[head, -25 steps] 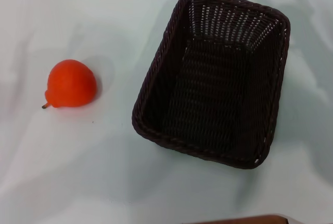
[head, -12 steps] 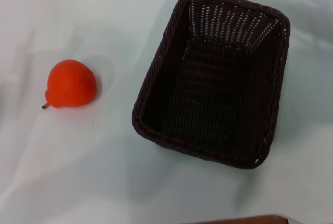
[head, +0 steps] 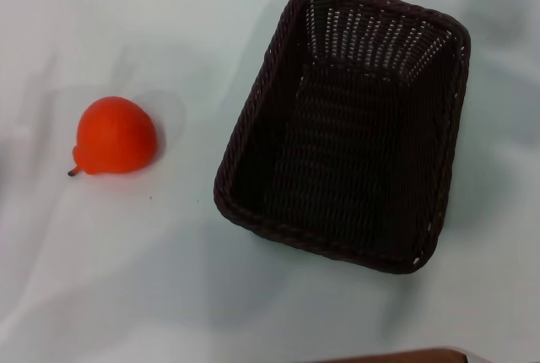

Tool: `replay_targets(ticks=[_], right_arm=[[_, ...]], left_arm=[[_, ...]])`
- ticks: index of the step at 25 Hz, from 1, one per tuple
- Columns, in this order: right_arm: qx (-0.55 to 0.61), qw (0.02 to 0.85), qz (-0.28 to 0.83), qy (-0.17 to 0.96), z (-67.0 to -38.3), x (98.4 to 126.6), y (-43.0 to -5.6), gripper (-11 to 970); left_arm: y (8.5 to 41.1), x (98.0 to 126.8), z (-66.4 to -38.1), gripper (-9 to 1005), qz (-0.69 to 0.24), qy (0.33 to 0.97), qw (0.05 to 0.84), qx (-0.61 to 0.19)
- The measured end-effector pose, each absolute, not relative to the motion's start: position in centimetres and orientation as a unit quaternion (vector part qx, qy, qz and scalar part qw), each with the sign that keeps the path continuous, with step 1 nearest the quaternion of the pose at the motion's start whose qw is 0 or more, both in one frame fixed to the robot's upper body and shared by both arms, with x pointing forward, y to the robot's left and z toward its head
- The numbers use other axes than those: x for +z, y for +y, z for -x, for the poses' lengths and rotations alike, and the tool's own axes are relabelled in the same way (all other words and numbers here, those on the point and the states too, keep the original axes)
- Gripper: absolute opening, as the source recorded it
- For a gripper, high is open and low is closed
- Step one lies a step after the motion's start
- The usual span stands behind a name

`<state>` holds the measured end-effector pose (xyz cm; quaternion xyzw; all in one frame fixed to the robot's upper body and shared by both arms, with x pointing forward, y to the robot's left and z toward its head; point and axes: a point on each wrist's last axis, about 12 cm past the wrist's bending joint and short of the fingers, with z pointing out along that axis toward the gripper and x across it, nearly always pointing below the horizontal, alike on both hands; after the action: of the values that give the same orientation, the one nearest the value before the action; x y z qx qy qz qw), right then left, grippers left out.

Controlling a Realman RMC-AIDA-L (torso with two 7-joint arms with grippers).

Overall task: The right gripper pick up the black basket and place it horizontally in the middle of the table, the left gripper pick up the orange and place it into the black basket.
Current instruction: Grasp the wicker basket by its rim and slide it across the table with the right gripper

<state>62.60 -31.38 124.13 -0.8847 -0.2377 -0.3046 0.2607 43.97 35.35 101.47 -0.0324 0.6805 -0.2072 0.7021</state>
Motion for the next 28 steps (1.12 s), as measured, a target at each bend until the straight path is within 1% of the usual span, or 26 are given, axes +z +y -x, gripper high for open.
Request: replay_targets(ticks=[3, 6, 9, 12, 18, 24, 28], right_arm=[[-0.241, 0.181, 0.916, -0.266, -63.7, 125.8, -28.9, 945], [-0.167, 0.116, 0.932, -0.3, -64.4, 126.6, -25.8, 945], [-0.135, 0.077, 0.937, -0.314, -64.6, 126.8, -23.4, 944], [-0.146, 0.07, 0.933, -0.321, -65.0, 127.0, -22.0, 944], [-0.155, 0.054, 0.929, -0.33, -65.4, 125.0, -20.5, 936], [-0.148, 0.038, 0.923, -0.352, -65.4, 122.0, -19.2, 909], [-0.149, 0.026, 0.921, -0.358, -65.4, 120.2, -19.0, 890]], left_arm=[[35.3, 101.5, -43.9, 903, 0.033, 0.679, 0.703, -0.208], [35.0, 101.5, -44.0, 902, 0.033, 0.678, 0.704, -0.211], [34.9, 101.4, -44.0, 902, 0.034, 0.677, 0.704, -0.213], [34.8, 101.4, -43.9, 902, 0.035, 0.676, 0.704, -0.214], [34.7, 101.2, -43.5, 902, 0.039, 0.679, 0.702, -0.213], [34.6, 101.1, -43.4, 902, 0.042, 0.679, 0.701, -0.213], [34.4, 101.0, -43.4, 903, 0.045, 0.679, 0.7, -0.215]])
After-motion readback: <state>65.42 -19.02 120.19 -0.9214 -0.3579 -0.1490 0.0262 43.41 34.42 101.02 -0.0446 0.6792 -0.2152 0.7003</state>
